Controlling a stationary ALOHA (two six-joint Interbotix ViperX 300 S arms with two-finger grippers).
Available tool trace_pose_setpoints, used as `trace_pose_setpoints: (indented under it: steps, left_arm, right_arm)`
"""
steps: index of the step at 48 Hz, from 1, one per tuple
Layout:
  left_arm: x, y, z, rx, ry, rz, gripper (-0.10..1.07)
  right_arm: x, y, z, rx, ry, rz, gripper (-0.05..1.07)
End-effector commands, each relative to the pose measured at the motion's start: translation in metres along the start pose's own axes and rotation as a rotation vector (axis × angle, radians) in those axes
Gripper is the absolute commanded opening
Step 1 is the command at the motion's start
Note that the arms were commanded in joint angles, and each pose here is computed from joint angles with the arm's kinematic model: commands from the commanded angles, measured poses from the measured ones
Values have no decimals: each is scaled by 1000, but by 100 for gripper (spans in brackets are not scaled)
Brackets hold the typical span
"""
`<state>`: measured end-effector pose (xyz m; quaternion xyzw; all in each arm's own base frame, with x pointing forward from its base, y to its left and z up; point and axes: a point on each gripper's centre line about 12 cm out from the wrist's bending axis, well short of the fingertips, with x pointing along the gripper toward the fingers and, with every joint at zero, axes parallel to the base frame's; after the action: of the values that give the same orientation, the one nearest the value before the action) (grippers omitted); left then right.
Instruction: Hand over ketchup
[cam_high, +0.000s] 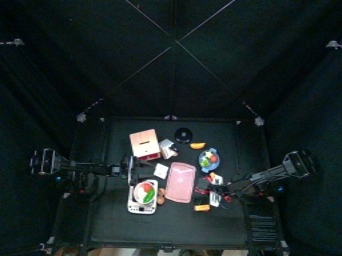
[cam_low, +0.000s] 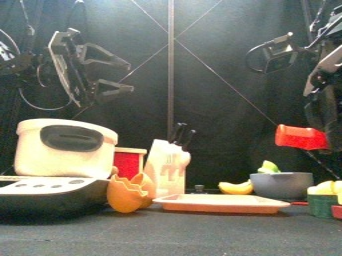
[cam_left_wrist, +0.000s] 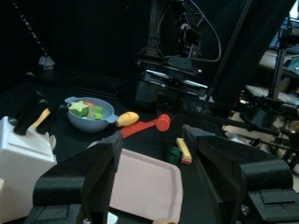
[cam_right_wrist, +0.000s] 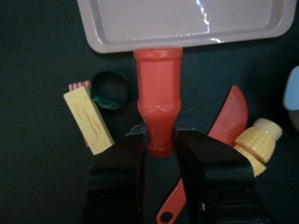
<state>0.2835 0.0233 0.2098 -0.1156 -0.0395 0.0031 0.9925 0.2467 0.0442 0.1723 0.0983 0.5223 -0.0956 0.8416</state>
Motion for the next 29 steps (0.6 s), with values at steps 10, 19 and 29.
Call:
trace_pose_setpoints:
  steps: [10, 19, 29]
  left_arm:
    - [25, -13, 1, 24, 0, -72, 92]
    - [60, -23, -7, 87, 39, -163, 93]
    - [95, -21, -14, 122, 91, -169, 98]
  right_arm:
    - [-16, -5, 50, -14, -233, 43, 50]
    - [-15, -9, 70, -15, -299, 47, 50]
    - [-8, -5, 76, -24, -302, 54, 50]
